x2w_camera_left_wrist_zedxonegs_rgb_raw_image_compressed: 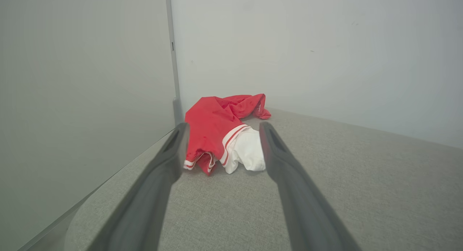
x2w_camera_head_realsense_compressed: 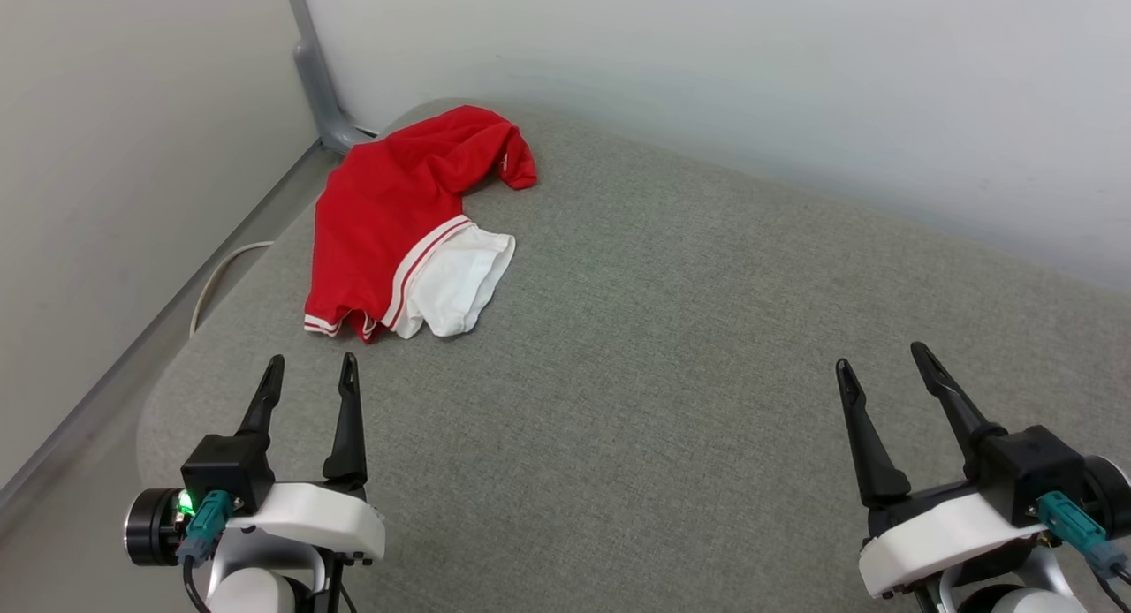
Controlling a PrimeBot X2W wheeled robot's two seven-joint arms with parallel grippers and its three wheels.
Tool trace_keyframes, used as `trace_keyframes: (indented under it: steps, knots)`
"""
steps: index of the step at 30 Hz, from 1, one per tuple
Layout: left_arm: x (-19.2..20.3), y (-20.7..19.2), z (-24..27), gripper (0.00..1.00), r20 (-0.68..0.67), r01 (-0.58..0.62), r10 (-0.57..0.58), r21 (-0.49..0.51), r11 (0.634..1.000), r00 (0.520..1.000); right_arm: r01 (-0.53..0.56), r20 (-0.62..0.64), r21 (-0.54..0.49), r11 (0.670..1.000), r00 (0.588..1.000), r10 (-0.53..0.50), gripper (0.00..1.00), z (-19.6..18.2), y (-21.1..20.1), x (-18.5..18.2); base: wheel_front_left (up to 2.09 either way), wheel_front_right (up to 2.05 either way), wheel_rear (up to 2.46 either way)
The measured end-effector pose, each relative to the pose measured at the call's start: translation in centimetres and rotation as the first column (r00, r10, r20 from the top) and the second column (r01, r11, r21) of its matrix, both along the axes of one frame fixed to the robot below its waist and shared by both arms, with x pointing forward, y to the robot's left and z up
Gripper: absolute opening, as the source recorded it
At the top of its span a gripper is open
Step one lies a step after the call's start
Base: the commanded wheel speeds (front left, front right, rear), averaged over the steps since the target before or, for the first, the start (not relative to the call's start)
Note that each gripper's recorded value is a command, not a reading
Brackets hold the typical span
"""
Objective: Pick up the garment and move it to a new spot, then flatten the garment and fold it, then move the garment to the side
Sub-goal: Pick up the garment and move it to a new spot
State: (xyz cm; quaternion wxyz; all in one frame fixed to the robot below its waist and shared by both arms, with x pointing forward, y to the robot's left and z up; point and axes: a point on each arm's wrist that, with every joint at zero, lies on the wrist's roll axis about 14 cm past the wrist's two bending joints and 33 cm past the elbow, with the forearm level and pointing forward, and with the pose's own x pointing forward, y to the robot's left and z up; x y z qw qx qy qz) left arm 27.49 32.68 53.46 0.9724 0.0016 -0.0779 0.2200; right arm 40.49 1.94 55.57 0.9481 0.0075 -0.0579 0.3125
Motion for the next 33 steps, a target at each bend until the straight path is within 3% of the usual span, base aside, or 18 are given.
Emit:
trace_keyframes:
  steps: [9,15,27,33]
  knots:
    - [0.0,0.3,-0.3,1.00,-0.008,-0.010,0.010,-0.007,1.000,1.000,0.002,-0.011,0.007,1.000,1.000,-0.002,1.00,-0.2,-0.1,0.2,0.00,0.00,0.00]
    - [2.0,0.5,0.1,1.00,0.006,0.016,-0.016,-0.025,1.000,1.000,0.020,-0.027,0.013,1.000,0.999,-0.020,1.00,-0.6,-0.6,0.8,0.00,0.00,0.00]
    - [11.5,4.5,1.1,1.00,-0.067,0.058,-0.060,-0.034,0.998,0.996,0.101,-0.060,0.022,0.995,0.993,-0.100,1.00,-2.4,-3.3,4.5,0.00,0.00,0.00]
    - [15.9,7.4,-0.8,1.00,-0.210,0.040,-0.056,-0.078,0.996,0.976,0.167,-0.093,0.019,0.986,0.982,-0.164,1.00,-4.4,-5.8,6.2,0.00,0.00,0.00]
